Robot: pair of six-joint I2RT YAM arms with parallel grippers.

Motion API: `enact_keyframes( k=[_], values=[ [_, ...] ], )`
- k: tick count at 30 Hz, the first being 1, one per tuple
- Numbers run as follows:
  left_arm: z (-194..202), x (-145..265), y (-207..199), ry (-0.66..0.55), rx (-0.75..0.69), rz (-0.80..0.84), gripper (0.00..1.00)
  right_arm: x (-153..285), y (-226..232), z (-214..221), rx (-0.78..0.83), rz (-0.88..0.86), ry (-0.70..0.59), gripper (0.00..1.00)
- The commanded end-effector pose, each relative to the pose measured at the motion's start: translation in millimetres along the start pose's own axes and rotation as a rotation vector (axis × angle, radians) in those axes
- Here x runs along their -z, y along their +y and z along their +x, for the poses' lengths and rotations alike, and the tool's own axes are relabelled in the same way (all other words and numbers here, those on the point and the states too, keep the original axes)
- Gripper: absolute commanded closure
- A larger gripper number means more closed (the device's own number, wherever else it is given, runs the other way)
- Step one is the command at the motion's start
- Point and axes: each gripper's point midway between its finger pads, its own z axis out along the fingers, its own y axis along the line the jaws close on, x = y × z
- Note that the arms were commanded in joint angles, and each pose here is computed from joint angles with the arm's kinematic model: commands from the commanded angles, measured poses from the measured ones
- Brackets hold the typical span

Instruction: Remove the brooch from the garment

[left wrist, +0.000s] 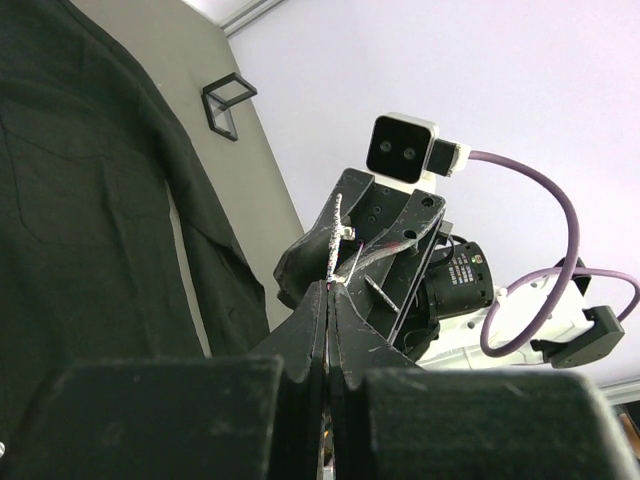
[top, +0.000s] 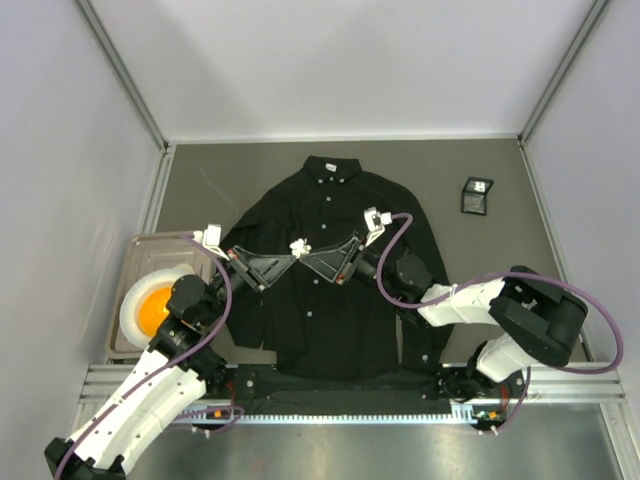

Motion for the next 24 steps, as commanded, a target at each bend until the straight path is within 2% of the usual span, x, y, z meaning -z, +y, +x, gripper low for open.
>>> enact_keyframes(
  k=[1,2,4,5,6,10,15,16,19,20,21,24],
  values=[
    [-5,2,-23,-0.005,-0.001,0.082,1.0,-6,40,-37,0.05,-0.145,-0.131,0.75],
    [-4,2,-23,-0.002,0.002,0.08,1.0,-5,41,-38,0.055,-0.148,-0.136,0.75],
    [-1,3,-22,0.013,0.004,0.083,1.0,-4,43,-39,0.071,-0.154,-0.132,0.83],
    [0,3,-22,0.018,0.004,0.083,1.0,-4,45,-40,0.077,-0.16,-0.132,0.88],
    [2,3,-22,0.031,-0.01,0.084,1.0,-3,45,-40,0.082,-0.16,-0.124,1.0],
    [5,7,-18,0.074,-0.092,0.033,0.99,6,35,-33,0.108,-0.142,-0.033,1.0],
    [2,15,-32,0.112,-0.213,0.023,0.66,20,34,-26,0.137,-0.161,0.111,1.0],
    [4,17,-29,0.133,-0.22,0.003,0.52,22,34,-25,0.141,-0.167,0.131,1.0],
    [8,20,-35,0.185,-0.272,0.009,0.38,29,35,-21,0.141,-0.179,0.232,1.0],
    [10,20,-39,0.213,-0.29,0.019,0.27,32,31,-16,0.129,-0.168,0.277,1.0],
    [11,20,-40,0.226,-0.29,0.02,0.25,37,37,-8,0.127,-0.207,0.341,1.0],
    [22,15,-42,0.317,-0.289,0.046,0.24,42,46,0,0.121,-0.254,0.43,1.0]
  ],
)
